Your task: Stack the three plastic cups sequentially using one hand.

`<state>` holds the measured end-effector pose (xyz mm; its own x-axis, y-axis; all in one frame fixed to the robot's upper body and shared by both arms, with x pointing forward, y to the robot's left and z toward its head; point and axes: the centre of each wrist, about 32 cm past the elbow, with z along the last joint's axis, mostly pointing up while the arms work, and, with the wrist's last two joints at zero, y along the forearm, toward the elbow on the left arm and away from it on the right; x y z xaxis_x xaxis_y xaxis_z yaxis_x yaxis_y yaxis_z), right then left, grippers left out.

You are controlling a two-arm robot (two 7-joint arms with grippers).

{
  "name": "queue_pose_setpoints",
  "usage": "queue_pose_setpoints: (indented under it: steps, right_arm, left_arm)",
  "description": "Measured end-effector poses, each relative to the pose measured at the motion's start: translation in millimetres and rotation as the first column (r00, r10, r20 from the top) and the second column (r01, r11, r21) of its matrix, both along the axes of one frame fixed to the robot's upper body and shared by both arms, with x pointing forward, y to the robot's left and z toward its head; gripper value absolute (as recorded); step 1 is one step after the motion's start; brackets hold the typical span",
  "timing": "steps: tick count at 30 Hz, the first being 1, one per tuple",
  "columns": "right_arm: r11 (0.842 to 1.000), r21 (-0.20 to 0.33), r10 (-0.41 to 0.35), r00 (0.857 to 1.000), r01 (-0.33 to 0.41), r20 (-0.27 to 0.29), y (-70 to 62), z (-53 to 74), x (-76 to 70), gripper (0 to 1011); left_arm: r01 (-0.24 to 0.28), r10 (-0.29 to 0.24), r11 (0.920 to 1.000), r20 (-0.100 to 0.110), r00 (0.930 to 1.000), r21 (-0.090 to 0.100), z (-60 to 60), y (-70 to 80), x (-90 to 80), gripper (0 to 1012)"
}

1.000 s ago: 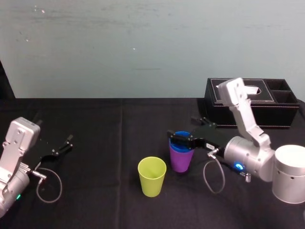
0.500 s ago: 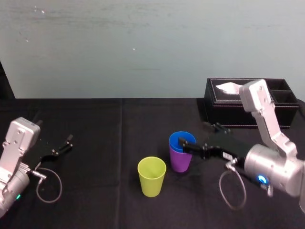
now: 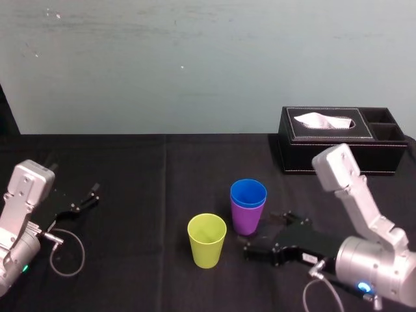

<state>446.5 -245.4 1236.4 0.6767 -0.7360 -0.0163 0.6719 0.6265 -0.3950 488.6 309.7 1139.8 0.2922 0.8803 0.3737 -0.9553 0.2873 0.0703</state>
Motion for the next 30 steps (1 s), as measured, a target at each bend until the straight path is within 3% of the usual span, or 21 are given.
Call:
queue_pose_setpoints:
  steps: [14, 30]
  right_arm:
    - [0.999, -0.022, 0.048, 0.997, -0.049, -0.057, 27.0, -22.1, 1.4, 1000]
    - [0.996, -0.058, 0.067, 0.997, -0.069, -0.027, 49.9, -41.3, 18.9, 1000]
  left_arm:
    - [0.000, 0.000, 1.0000, 0.000, 1.0000, 0.000, 0.0, 0.0, 0.0, 1000]
    - [0.000, 0.000, 1.0000, 0.000, 1.0000, 0.000, 0.0, 0.0, 0.0, 1000]
